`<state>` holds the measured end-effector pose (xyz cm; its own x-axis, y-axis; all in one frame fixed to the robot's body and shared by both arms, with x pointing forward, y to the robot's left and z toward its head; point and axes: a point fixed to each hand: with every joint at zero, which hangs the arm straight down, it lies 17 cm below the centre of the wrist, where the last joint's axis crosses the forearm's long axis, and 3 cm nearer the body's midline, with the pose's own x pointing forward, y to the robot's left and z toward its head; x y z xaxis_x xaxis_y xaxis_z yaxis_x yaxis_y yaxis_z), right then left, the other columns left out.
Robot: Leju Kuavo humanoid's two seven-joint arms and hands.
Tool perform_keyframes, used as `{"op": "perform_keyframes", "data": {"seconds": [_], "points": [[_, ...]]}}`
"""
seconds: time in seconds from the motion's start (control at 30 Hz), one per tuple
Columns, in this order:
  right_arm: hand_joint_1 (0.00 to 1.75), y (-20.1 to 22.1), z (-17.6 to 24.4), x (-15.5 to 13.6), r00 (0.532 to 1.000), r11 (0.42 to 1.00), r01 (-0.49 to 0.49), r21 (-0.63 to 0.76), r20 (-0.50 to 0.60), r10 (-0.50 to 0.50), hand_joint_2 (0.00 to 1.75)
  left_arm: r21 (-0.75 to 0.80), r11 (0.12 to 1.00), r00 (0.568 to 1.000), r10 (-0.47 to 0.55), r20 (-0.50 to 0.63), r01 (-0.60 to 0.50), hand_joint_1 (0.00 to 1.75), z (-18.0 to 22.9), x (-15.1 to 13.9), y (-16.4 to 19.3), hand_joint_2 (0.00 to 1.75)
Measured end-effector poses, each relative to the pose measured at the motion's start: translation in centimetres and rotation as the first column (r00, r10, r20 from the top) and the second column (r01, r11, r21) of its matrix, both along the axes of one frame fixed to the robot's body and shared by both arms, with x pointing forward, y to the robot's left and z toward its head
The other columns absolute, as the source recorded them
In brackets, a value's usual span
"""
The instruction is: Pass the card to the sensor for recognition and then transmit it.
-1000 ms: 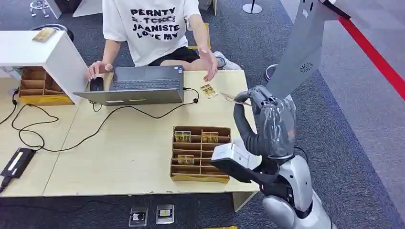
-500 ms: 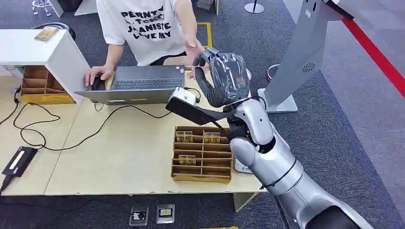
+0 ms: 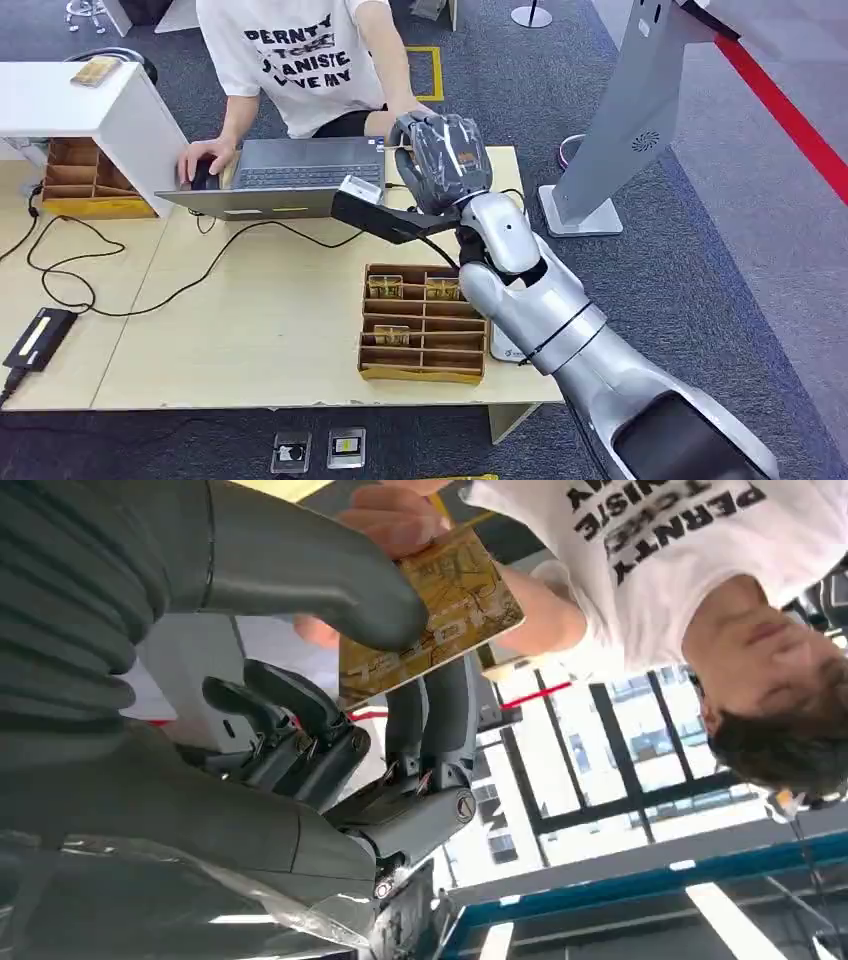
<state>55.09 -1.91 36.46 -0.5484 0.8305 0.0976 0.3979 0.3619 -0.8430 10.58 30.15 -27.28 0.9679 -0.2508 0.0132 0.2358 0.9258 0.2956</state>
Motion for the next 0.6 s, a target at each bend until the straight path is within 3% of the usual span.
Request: {"op": "perform_keyframes", "data": {"seconds": [0.2, 0.23, 0.27, 0.6], "points": [[1.75, 0.2, -0.8, 0.2, 1.000, 1.000, 0.003, -0.012, -0.015, -0.004, 1.75, 0.000, 1.000, 1.000, -0.003, -0.001, 0.003, 0.00, 0.0, -0.1, 0.0, 0.00], [0.26, 0.4, -1.7, 0.4, 0.999, 1.000, 0.010, -0.027, -0.032, -0.011, 1.75, 0.001, 1.000, 1.000, -0.003, -0.001, 0.003, 0.00, 0.0, -0.1, 0.0, 0.00], [0.00, 0.4, -2.3, 0.6, 0.999, 0.999, 0.017, -0.037, -0.044, -0.019, 1.75, 0.000, 1.000, 1.000, -0.004, -0.002, 0.004, 0.00, 0.0, -0.1, 0.0, 0.00], [0.00, -0.1, -4.3, 1.0, 0.995, 0.997, 0.053, -0.048, -0.087, -0.057, 1.75, 0.001, 1.000, 1.000, -0.012, -0.002, 0.012, 0.00, 0.0, -0.1, 0.0, 0.00]]}}
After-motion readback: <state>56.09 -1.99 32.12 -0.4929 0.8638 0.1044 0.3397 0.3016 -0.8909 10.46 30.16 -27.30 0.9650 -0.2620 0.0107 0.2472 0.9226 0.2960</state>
